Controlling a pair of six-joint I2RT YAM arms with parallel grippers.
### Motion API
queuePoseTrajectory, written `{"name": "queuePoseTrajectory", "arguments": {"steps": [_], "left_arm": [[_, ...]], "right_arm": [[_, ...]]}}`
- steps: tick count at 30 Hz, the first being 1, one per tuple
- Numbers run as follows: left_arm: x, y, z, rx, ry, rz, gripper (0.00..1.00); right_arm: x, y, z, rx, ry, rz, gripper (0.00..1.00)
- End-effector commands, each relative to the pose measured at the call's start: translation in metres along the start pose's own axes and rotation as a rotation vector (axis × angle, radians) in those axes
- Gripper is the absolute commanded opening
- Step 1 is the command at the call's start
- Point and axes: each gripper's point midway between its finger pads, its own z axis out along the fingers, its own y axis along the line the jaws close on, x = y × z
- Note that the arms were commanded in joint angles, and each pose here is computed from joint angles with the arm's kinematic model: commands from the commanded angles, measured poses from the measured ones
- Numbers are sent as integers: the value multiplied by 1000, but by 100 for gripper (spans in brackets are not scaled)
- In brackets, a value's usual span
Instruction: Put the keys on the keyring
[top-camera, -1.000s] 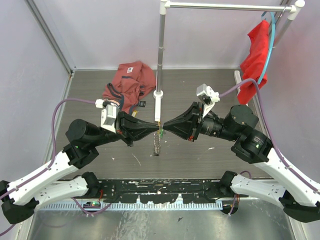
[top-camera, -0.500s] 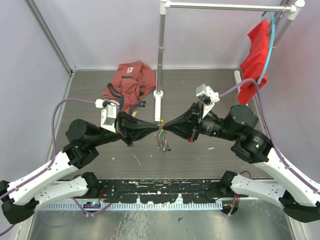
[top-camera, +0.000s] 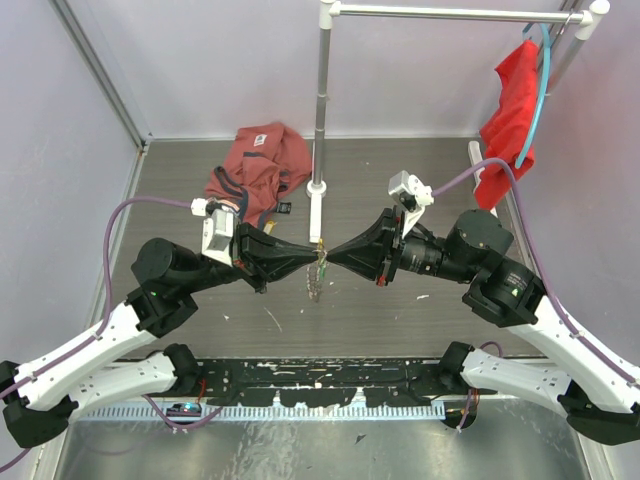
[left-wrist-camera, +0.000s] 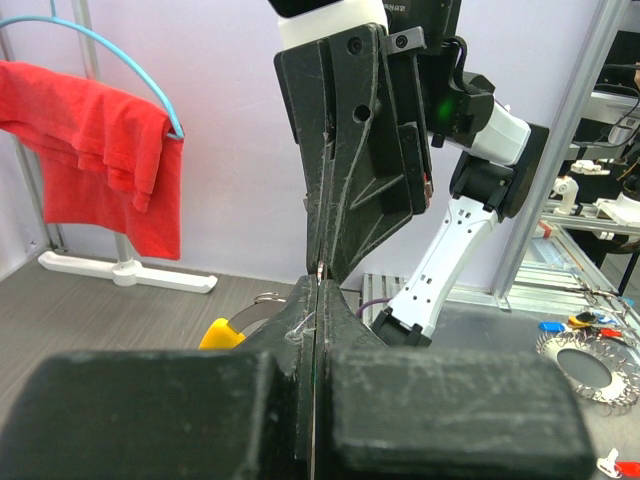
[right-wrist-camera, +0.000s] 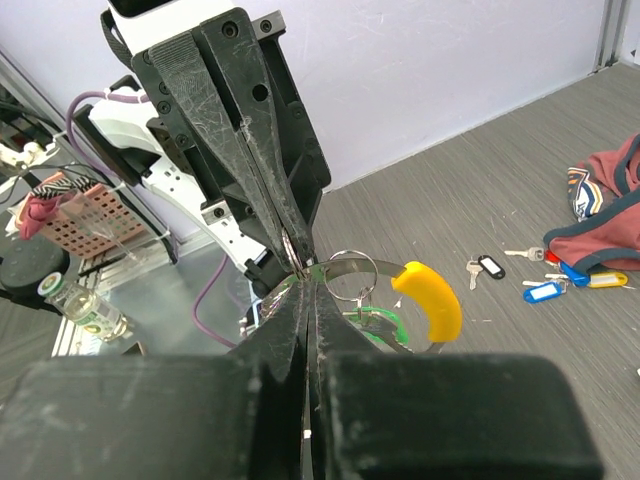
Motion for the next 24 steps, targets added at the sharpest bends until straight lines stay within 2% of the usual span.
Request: {"name": "queuePoseTrajectory", "arguments": {"steps": [1, 3, 6, 11, 17, 24], "left_arm": [[-30, -5, 1, 10, -91, 44, 0], [-30, -5, 2, 10, -89, 44, 0], [-29, -6, 3, 16, -86, 41, 0], [-29, -6, 3, 20, -85, 40, 0], [-28, -6, 4, 19, -83, 38, 0], [-29, -7, 5, 26, -87, 31, 0]], "right_arm": [[-8, 2, -3, 6, -25, -24, 1], [-5, 1, -1, 3, -14, -18, 1], [-1, 0, 4, -6, 4, -11, 9], [-7, 0, 3, 0, -11, -32, 16], [-24, 2, -9, 26, -61, -108, 22], [-31, 12, -14, -28, -102, -206, 30]]}}
